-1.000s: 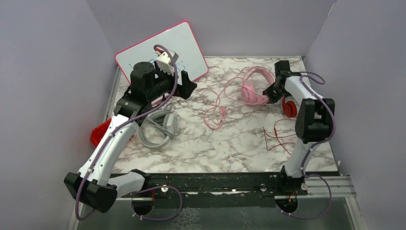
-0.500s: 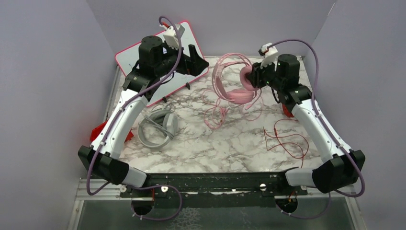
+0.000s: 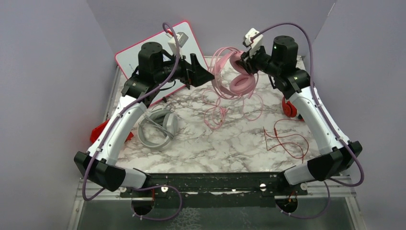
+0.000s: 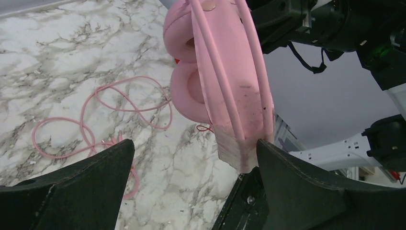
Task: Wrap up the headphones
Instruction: Pick up the headphones from the center of the board, then place the headphones at the center of the board.
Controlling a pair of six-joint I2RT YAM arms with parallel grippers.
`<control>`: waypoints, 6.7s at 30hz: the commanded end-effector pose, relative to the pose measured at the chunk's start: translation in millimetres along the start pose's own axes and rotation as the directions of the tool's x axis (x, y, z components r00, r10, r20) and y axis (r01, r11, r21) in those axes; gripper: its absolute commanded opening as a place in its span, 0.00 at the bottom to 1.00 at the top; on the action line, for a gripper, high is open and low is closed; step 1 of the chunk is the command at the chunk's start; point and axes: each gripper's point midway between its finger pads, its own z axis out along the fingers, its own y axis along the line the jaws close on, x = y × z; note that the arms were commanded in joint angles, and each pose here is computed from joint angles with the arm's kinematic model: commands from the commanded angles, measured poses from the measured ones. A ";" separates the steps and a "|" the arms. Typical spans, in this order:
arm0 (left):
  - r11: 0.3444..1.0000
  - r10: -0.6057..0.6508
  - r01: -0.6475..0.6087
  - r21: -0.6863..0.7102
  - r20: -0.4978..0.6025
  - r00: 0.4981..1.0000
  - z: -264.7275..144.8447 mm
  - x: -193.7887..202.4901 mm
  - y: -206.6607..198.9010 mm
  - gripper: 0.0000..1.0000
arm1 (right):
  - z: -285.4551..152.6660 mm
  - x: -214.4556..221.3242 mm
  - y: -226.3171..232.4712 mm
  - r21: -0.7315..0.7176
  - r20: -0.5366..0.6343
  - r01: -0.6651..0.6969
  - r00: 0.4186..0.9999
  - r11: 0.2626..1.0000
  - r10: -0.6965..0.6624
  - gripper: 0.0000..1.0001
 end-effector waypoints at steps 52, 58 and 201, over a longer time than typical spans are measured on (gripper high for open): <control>0.978 -0.202 0.210 0.012 -0.234 0.951 4.7 86.4 19.9 0.88 | 31.8 -8.8 62.5 -0.140 0.065 0.241 0.970 0.960 -0.234 0.03; 0.982 -0.190 0.189 -0.018 -0.178 0.966 -1.2 66.6 31.7 0.49 | 34.1 -4.0 60.7 -0.128 0.052 0.241 0.970 0.962 -0.236 0.11; 0.754 -0.489 -0.019 0.657 0.579 0.652 -154.5 -266.9 -126.6 0.27 | 167.9 161.5 -51.5 -0.074 0.078 -0.763 0.638 0.643 0.766 0.01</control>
